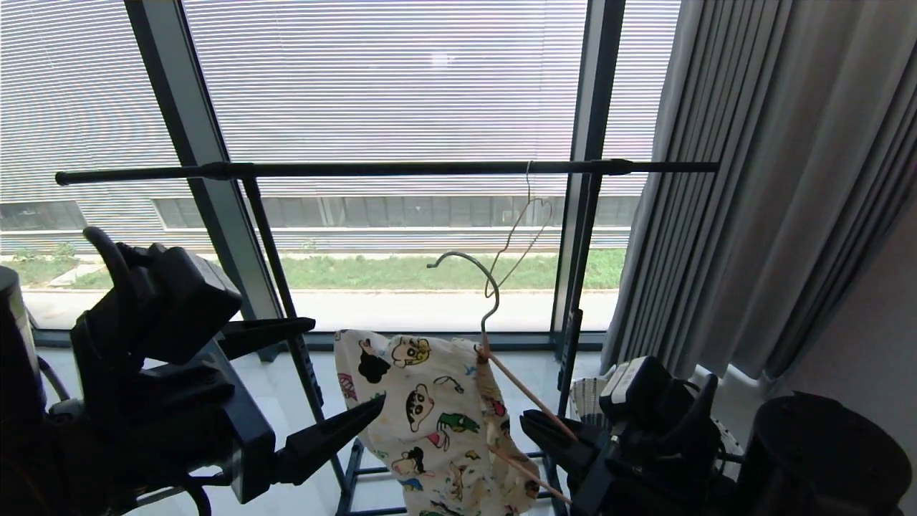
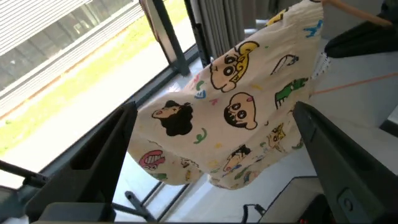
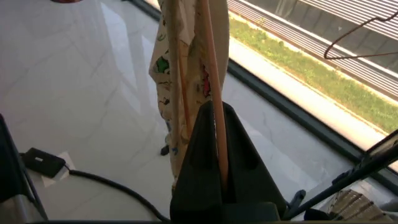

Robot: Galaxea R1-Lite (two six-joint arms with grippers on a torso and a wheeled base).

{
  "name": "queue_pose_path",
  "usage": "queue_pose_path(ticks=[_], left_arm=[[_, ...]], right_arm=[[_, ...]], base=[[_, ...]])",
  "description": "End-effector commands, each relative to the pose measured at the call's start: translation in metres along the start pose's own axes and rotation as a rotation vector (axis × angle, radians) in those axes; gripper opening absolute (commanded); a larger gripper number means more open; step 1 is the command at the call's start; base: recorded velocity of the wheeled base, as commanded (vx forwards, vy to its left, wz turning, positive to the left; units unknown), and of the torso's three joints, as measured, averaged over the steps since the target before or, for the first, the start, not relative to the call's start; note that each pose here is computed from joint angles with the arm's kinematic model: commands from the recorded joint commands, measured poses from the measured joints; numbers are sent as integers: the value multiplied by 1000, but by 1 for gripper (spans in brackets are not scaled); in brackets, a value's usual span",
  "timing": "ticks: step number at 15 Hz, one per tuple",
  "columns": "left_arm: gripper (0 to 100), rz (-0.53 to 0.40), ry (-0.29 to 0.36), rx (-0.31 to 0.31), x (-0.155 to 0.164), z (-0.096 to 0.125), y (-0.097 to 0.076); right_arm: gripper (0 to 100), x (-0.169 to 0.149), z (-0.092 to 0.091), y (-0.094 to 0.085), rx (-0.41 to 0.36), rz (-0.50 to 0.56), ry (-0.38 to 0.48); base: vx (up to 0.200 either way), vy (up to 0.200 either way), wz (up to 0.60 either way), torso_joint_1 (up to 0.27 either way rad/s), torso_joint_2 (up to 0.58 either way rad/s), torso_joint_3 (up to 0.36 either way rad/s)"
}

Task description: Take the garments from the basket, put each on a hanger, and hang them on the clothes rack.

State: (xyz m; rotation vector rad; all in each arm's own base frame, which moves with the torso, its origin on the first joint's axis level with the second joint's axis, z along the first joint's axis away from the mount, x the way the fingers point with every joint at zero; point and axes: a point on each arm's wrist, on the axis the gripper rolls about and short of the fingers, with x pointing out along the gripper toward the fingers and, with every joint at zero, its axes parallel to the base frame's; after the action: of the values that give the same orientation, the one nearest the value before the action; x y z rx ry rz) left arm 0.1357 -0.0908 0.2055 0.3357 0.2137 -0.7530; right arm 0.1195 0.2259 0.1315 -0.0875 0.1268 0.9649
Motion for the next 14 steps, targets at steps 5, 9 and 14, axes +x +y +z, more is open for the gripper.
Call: queue_pose_path(ticks=[5, 9, 14], left_arm=[[100, -243, 27, 237, -8, -44, -13], [100, -381, 36, 278, 4, -44, -32], [100, -419, 114, 260, 25, -50, -33]], right_arm=[[0, -57, -26, -6, -109, 210, 46], [0, -47, -23, -2, -118, 235, 31], [0, -36, -21, 16, -161, 308, 19]], base=[[0, 0, 0, 0, 0, 0], [0, 0, 0, 0, 0, 0], [0, 0, 0, 0, 0, 0]])
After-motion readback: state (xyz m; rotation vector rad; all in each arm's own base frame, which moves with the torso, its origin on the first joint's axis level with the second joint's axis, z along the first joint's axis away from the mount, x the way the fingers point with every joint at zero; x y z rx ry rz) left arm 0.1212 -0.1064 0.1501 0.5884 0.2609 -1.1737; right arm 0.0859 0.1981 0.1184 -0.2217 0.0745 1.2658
